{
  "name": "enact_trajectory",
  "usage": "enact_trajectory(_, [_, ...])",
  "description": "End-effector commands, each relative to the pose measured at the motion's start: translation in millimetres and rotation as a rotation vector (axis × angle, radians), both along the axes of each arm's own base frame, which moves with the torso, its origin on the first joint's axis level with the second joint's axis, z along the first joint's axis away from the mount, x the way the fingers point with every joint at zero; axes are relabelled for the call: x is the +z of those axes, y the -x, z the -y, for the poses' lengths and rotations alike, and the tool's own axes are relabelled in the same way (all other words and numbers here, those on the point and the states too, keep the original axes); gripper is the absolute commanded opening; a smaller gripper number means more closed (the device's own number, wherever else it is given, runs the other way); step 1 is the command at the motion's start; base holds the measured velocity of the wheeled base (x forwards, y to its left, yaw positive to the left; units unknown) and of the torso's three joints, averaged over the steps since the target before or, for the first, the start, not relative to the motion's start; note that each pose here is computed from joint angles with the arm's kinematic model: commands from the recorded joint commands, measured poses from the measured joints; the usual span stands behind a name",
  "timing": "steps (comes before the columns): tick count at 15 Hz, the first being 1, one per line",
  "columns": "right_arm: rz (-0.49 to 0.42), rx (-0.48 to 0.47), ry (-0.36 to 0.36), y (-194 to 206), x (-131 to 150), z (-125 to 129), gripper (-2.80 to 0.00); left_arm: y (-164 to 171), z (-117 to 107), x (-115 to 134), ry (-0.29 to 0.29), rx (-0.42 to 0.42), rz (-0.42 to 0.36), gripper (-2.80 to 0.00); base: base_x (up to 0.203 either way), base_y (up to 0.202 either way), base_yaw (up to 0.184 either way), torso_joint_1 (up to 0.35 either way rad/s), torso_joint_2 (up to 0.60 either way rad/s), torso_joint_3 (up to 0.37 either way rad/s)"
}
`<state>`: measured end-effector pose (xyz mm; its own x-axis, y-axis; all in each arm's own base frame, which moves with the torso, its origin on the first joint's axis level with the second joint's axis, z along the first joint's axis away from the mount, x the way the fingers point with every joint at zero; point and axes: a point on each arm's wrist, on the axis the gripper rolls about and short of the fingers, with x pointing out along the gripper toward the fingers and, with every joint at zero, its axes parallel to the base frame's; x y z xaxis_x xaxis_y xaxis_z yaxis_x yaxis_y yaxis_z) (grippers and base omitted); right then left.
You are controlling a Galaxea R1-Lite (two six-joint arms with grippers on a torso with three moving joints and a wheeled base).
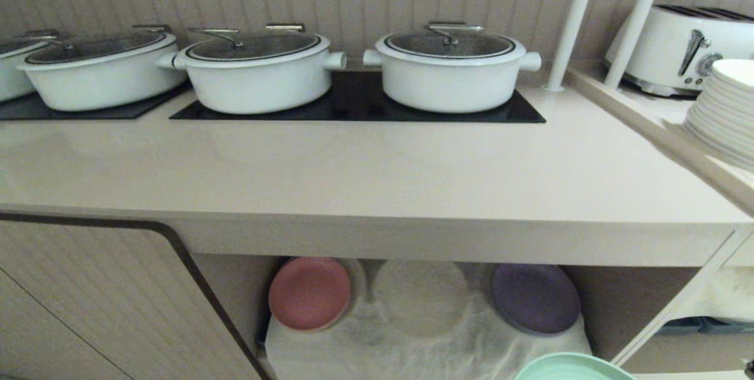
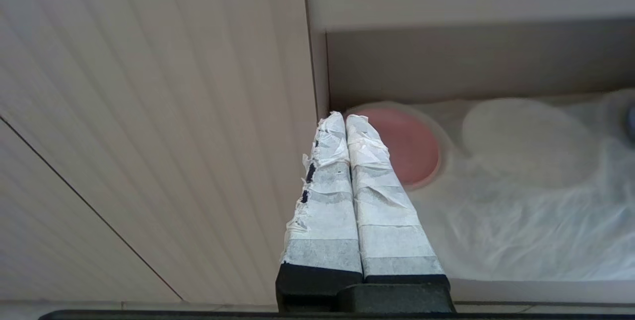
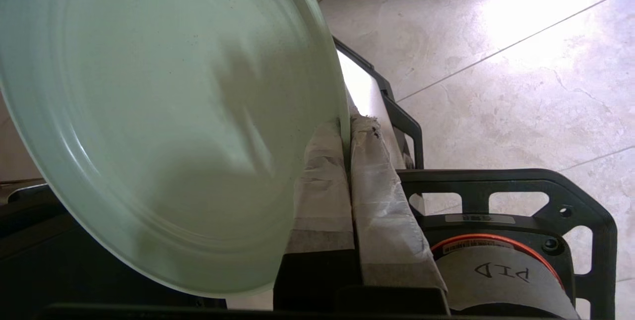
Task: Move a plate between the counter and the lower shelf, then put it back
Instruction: Put the plate
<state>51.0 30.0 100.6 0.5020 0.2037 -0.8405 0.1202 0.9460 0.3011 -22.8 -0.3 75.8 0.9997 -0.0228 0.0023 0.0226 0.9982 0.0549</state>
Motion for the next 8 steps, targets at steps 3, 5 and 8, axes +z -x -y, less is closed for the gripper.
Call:
enact_trajectory(3, [-0.003, -0.003, 0.001, 0.0, -0.2, 0.0, -2.8, 0.0, 0.0, 0.0, 0.0, 0.0, 0.001, -2.8, 0.0, 0.0, 0.0, 0.241, -0.52, -0.29])
enact_trajectory(5, [0.001, -0.005, -0.001, -0.6, 1.2, -0.3, -2.8, 0.0, 0.0, 0.0, 0.0, 0.0, 0.001, -2.8, 0.0, 0.0, 0.0, 0.248, -0.54, -0.289])
enact_trajectory(8, [0.005, -0.003, -0.001, -0.7, 1.7, -0.4, -2.8, 0.0, 0.0, 0.0, 0.0, 0.0, 0.001, -2.8, 0.0, 0.0, 0.0, 0.262, -0.57, -0.303])
